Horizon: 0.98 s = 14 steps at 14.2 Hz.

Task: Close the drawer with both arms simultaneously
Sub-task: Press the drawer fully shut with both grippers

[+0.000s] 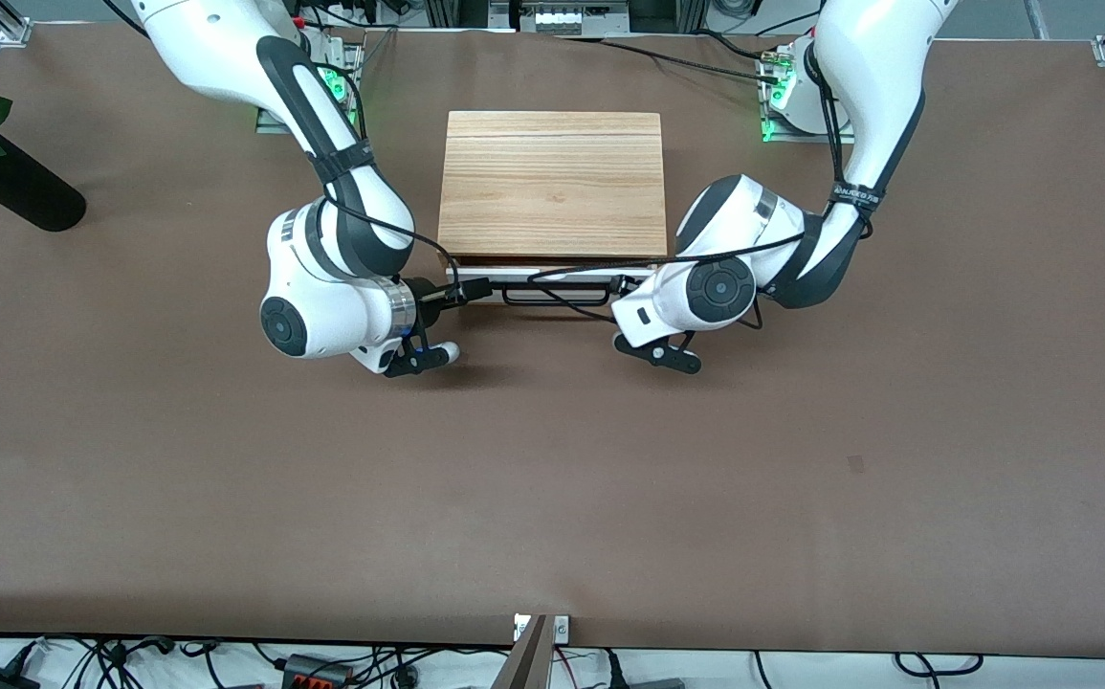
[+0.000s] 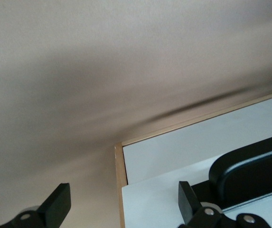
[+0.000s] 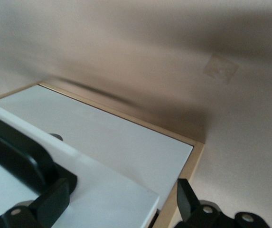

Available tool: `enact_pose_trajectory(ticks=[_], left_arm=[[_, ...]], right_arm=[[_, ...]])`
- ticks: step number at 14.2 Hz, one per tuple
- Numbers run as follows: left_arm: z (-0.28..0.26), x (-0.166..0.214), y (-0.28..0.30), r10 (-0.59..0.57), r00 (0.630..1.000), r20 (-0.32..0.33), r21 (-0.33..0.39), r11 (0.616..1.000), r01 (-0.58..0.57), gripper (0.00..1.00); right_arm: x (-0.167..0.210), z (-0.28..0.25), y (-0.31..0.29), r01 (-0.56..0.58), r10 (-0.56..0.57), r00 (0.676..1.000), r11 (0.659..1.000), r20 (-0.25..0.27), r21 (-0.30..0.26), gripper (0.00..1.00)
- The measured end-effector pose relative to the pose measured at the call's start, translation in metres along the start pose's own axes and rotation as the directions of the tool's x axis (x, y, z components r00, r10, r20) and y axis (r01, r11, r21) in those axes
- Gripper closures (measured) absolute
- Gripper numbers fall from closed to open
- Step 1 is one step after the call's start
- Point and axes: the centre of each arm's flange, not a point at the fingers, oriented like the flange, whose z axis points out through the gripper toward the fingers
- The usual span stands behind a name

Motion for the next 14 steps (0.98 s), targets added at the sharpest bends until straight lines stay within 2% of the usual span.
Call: enact_pose_trajectory(ticks=[3, 5, 14], left_arm=[[-0.001, -0.005, 0.002, 0.003, 1.0, 0.004, 0.002, 1.0, -0.003, 0.0], [0.001, -0.01, 0.002, 0.004, 1.0, 0.012, 0.006, 1.0, -0.004, 0.0], [0.004, -0.02, -0.002, -0.014, 1.0, 0.025, 0.005, 1.0, 0.014, 0.0]], right_arm=[[-0.003, 0.013, 0.004, -0.008, 0.008, 0.998, 1.0, 0.062, 0.001, 0.0], [-0.005, 0.016, 0.004, -0.009, 0.009, 0.997, 1.0, 0.083, 0.002, 0.0], [-0.006, 0.016, 0.005, -0.012, 0.012, 0.996, 1.0, 0.091, 0.004, 0.0]])
